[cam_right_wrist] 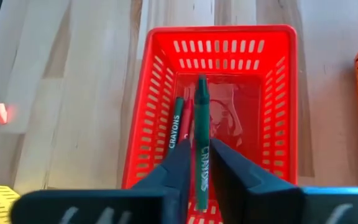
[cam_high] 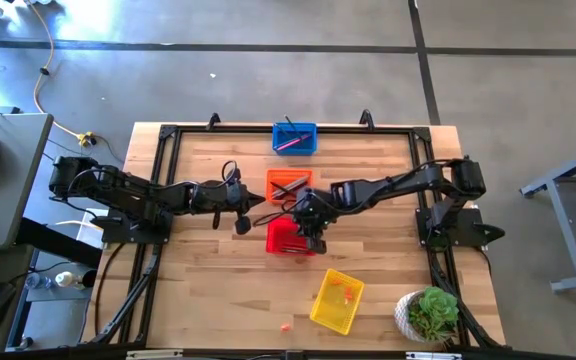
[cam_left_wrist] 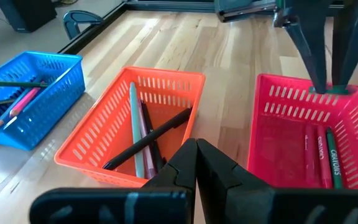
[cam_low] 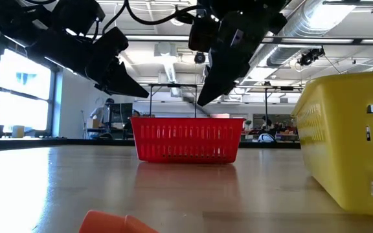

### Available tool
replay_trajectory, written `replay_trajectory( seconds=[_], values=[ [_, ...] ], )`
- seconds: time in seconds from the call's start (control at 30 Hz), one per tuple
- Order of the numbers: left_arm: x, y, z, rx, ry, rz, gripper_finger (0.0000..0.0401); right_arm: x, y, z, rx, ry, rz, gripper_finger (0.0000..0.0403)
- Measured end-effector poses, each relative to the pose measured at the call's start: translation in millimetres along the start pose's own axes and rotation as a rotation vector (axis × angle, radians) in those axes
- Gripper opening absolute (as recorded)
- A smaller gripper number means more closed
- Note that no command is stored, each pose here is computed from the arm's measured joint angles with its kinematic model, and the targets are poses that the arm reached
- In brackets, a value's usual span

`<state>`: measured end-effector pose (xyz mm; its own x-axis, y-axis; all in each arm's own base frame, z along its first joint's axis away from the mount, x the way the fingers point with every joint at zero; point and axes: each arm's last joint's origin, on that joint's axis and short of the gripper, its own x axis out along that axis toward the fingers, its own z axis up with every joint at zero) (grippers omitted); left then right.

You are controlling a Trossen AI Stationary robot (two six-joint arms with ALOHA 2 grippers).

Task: Sort crayons/erasers/pens/pencils in bins
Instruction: Put the green crayon into the red bin, then put the orange eraser into the yellow bin

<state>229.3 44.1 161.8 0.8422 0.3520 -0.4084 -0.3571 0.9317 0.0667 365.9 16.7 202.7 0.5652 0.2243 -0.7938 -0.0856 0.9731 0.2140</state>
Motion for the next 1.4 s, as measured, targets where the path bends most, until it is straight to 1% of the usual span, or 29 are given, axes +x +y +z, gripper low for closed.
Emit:
replay_trajectory(
  seconds=[0.1, 0.23, 0.3, 0.37, 0.43, 0.5, 0.6, 0.63, 0.73, 0.9, 1.03, 1.13, 1.17, 1.23, 1.3, 1.4],
  values=[
    [0, 0, 0, 0.000, 0.000, -0.004, 0.0000, 0, 0, 0, 0.000, -0.001, 0.000, 0.0071],
    [0, -2, 0, 0.000, 0.001, -0.054, 0.0000, -1, 0, 1, -0.002, -0.008, -0.015, 0.0102],
    [0, -2, 0, -0.008, 0.002, -0.081, 0.0000, -6, 2, 2, -0.015, -0.024, -0.028, 0.0111],
    [0, -3, 0, -0.009, 0.002, -0.104, 0.0000, -15, 5, 4, -0.056, -0.042, -0.036, 0.0111],
    [0, -4, 0, -0.010, 0.001, -0.131, 0.0000, -26, 10, 5, -0.130, -0.054, -0.073, 0.0099],
    [-1, -6, 0, -0.008, 0.001, -0.158, 0.0000, -40, 15, 7, -0.195, -0.085, -0.106, 0.0074],
    [-2, -12, 1, 0.012, -0.011, -0.204, 0.0000, -63, 22, 12, -0.244, -0.169, -0.097, 0.0019],
    [-3, -15, 2, 0.021, -0.018, -0.226, 0.0000, -68, 23, 10, -0.255, -0.212, -0.089, 0.0010],
    [-6, -26, 4, 0.036, -0.048, -0.301, 0.0000, -72, 22, -8, -0.252, -0.315, -0.078, 0.0015],
    [-16, -56, 7, 0.083, -0.073, -0.406, 0.0000, -74, 20, -53, -0.210, -0.499, -0.124, 0.0002],
    [-24, -91, 11, 0.114, -0.050, -0.397, 0.0000, -73, 25, -90, -0.184, -0.618, -0.159, 0.0002],
    [-28, -119, 18, 0.100, -0.037, -0.404, 0.0000, -74, 30, -111, -0.187, -0.686, -0.167, 0.0001],
    [-29, -129, 21, 0.089, -0.036, -0.411, 0.0000, -75, 33, -115, -0.189, -0.704, -0.168, 0.0001],
    [-30, -146, 21, 0.088, 0.010, -0.417, 0.0000, -76, 36, -122, -0.190, -0.725, -0.179, 0.0001],
    [-28, -168, 24, 0.080, 0.033, -0.441, 0.0000, -77, 40, -126, -0.191, -0.730, -0.193, 0.0001],
    [-26, -198, 22, 0.096, 0.084, -0.454, 0.0000, -77, 46, -128, -0.201, -0.732, -0.207, 0.0000]
  ],
)
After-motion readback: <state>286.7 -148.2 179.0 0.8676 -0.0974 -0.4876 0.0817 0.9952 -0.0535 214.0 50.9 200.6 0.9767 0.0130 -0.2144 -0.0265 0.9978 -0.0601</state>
